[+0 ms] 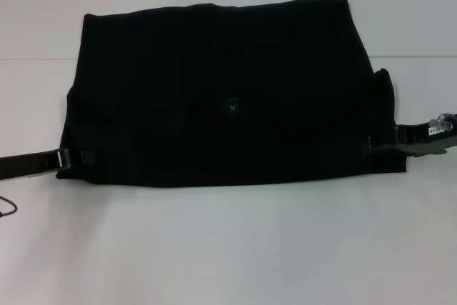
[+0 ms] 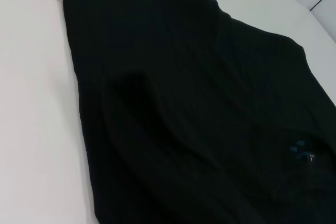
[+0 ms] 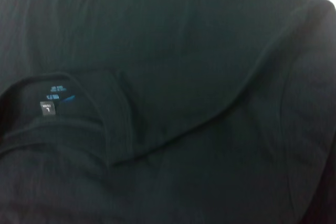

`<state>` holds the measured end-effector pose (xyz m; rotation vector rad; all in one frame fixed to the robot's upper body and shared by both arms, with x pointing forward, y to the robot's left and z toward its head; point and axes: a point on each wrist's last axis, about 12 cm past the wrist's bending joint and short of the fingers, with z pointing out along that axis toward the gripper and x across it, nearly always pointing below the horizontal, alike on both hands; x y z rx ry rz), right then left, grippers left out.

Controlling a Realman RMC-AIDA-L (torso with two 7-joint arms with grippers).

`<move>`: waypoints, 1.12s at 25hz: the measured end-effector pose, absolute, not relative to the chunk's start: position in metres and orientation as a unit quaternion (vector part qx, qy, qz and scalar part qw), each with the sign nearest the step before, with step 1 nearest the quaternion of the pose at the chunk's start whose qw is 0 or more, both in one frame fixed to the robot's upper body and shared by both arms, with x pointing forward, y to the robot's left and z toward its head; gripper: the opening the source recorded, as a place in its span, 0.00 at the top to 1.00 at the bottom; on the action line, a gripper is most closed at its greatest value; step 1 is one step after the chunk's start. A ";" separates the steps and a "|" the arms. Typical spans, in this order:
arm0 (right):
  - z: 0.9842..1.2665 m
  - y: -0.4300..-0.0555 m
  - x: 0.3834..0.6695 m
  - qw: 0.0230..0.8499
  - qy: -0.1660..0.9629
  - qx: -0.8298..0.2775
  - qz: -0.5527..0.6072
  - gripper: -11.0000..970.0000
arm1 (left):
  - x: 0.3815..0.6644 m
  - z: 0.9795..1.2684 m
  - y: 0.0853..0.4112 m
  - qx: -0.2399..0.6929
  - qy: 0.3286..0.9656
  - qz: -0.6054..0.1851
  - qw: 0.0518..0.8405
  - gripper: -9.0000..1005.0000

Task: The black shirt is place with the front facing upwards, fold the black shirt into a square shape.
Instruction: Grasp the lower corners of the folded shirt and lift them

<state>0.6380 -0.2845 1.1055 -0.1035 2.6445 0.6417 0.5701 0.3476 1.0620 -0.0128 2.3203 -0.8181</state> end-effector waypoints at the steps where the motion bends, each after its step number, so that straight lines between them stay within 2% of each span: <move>1: 1.105 -0.285 0.638 0.208 0.950 -0.038 0.230 0.12 | 0.570 1.062 0.348 -0.005 0.889 -0.314 0.334 0.95; 5: 1.105 -0.286 0.637 0.208 0.951 -0.039 0.227 0.30 | 0.570 1.063 0.348 -0.006 0.887 -0.317 0.335 0.95; 16: 1.104 -0.285 0.637 0.208 0.952 -0.047 0.220 0.56 | 0.568 1.070 0.350 0.005 0.873 -0.337 0.352 0.95; 22: 1.108 -0.290 0.635 0.203 0.951 -0.055 0.227 0.77 | 0.565 1.072 0.351 0.012 0.870 -0.350 0.346 0.95; 25: 1.114 -0.296 0.629 0.191 0.950 -0.068 0.236 0.94 | 0.562 1.077 0.353 0.019 0.868 -0.364 0.336 0.95; 28: 1.119 -0.305 0.618 0.170 0.951 -0.081 0.246 0.94 | 0.557 1.081 0.359 0.025 0.870 -0.380 0.312 0.95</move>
